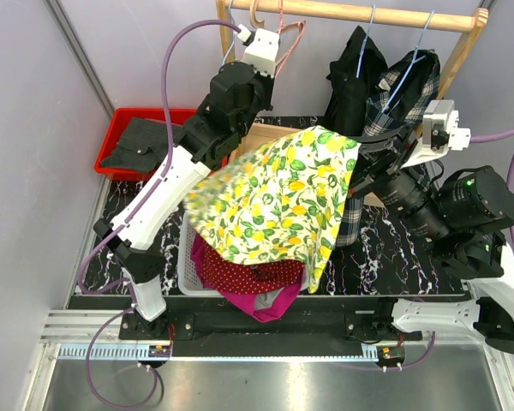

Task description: Remove the skirt from the hanger

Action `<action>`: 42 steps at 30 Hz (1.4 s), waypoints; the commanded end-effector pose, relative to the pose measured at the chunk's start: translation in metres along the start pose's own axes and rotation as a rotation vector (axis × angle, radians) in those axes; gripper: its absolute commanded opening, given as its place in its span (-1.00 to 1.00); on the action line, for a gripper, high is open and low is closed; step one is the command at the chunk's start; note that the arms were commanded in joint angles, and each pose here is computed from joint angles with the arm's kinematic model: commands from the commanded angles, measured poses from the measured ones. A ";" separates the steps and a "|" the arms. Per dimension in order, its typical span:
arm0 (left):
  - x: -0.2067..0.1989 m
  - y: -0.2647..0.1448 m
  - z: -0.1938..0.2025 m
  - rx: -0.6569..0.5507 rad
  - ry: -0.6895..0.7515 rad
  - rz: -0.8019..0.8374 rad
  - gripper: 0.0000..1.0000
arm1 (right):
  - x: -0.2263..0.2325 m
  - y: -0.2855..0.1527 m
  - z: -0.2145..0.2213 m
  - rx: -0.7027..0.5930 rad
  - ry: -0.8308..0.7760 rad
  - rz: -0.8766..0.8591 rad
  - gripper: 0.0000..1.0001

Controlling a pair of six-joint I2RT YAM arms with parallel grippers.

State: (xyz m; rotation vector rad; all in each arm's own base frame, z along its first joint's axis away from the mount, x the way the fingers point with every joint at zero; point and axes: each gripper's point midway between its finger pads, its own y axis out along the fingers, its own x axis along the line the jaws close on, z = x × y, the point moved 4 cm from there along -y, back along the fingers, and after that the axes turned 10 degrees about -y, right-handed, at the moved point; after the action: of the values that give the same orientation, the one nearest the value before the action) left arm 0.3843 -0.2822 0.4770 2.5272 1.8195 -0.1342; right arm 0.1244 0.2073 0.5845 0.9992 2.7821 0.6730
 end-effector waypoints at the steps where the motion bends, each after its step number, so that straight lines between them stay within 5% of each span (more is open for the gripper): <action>1: 0.008 0.006 -0.027 -0.096 -0.073 -0.021 -1.00 | 0.009 -0.001 -0.009 -0.059 0.077 -0.043 -1.00; 10: 0.011 0.021 0.014 0.004 -0.047 -0.029 -1.00 | 0.012 0.014 0.047 0.055 0.078 0.000 -1.00; 21: 0.015 0.015 0.029 0.050 -0.026 -0.028 -0.96 | 0.006 0.014 0.063 0.087 0.065 0.047 -1.00; 24: 0.017 0.010 0.024 0.039 -0.023 -0.031 -0.63 | 0.010 0.021 0.071 0.103 0.065 0.036 -1.00; 26: 0.019 0.004 0.017 0.028 -0.022 -0.027 0.30 | 0.014 0.026 0.078 0.116 0.058 0.028 -1.00; 28: 0.021 -0.003 0.011 0.016 -0.028 -0.027 0.89 | 0.019 0.037 0.092 0.146 0.051 0.019 -1.00; 35: 0.034 -0.051 -0.027 -0.056 -0.081 0.002 0.98 | 0.036 0.069 0.129 0.209 0.051 -0.021 -1.00; 42: 0.038 -0.097 -0.028 0.000 -0.104 0.086 0.98 | 0.041 0.078 0.181 0.318 0.054 -0.009 -1.00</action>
State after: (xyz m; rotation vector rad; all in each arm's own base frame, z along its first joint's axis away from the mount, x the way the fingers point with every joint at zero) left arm 0.3317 -0.2234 0.4954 2.5021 1.7750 -0.2191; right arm 0.1843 0.3525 0.4334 1.0437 2.9780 0.0958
